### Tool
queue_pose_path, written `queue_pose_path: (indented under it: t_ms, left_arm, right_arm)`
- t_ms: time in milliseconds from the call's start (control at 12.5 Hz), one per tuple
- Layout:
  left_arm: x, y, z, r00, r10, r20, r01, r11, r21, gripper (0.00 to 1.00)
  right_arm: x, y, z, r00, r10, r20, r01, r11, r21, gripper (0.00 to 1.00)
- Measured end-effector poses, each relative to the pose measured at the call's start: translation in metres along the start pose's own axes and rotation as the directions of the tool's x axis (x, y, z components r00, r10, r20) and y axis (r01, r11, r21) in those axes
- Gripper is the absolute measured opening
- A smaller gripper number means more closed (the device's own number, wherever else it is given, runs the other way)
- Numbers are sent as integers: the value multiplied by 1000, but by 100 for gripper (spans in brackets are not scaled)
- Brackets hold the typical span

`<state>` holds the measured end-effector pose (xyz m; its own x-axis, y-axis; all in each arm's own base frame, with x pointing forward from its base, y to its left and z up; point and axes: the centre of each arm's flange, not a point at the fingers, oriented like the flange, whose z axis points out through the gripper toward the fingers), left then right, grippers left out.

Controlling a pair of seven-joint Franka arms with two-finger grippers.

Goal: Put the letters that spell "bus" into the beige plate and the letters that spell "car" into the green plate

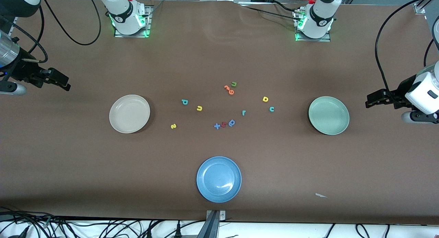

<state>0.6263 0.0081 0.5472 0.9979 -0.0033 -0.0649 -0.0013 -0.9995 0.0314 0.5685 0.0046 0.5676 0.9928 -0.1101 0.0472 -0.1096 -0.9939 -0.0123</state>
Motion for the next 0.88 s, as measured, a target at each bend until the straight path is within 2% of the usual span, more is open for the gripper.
queue_pose_path:
  t_ms: [640,880]
  left_arm:
    - [4,-16,11,1000,-23,17,23,1000,1,100]
    - [3,-41,10,998,-61,15,61,998,-1,100]
  right_arm:
    - [0,0,0,1000,0,0,0,1000,0,100]
    - [0,0,0,1000,0,0,0,1000,0,100]
